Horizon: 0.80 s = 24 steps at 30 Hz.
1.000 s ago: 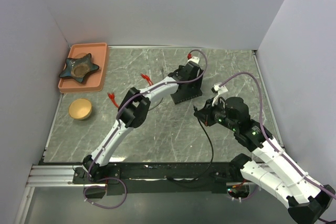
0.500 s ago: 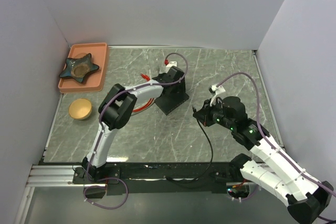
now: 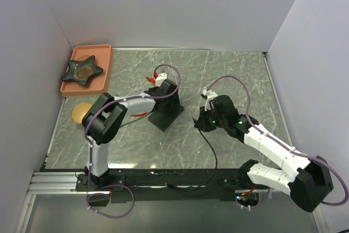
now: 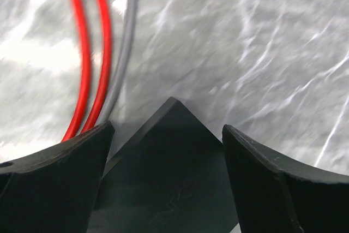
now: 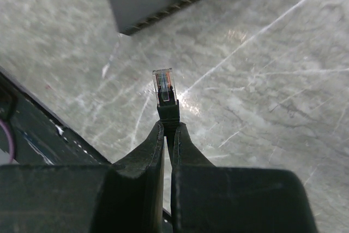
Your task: Insert the plug into the switch port
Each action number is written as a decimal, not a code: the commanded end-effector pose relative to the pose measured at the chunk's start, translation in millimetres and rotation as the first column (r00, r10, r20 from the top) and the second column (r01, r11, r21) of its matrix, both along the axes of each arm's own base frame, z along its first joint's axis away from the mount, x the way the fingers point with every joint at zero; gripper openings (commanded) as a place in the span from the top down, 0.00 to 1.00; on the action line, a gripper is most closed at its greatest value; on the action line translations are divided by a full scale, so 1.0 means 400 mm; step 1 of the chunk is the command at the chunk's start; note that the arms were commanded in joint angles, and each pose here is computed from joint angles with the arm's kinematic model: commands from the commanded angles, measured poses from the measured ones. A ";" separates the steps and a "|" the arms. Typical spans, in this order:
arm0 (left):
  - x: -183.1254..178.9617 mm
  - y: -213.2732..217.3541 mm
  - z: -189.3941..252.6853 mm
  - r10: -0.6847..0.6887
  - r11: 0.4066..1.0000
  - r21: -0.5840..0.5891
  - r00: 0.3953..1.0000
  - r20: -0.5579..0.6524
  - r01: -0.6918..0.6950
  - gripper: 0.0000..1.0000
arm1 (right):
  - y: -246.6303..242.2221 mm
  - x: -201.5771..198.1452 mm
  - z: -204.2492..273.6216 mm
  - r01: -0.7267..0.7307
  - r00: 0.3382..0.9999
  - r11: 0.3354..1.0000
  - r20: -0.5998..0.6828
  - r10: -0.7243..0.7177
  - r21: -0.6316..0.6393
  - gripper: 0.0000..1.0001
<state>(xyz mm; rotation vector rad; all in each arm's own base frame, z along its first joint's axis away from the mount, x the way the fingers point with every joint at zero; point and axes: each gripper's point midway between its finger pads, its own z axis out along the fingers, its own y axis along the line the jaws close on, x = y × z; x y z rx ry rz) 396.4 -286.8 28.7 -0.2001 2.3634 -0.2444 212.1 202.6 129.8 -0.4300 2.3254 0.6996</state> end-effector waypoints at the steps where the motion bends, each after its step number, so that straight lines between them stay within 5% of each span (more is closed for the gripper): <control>1: -0.203 0.187 -0.163 0.031 0.968 0.249 0.964 -0.265 0.038 0.12 | 0.058 0.012 0.018 -0.076 0.996 0.997 0.045 0.077 -0.007 1.00; 9: -0.275 0.211 -0.114 0.017 0.989 0.148 0.971 -0.238 0.019 0.11 | 0.143 -0.028 -0.037 -0.187 0.981 0.976 0.032 0.192 -0.114 1.00; 18: -0.265 0.232 0.095 0.031 0.999 -0.026 0.999 -0.021 -0.032 0.04 | 0.198 -0.059 -0.074 -0.278 0.957 0.948 0.037 0.286 -0.154 1.00; 24: -0.283 0.295 0.134 0.046 0.991 -0.128 0.999 0.026 -0.042 0.03 | 0.257 -0.094 -0.063 -0.340 0.935 0.930 0.056 0.351 -0.141 1.00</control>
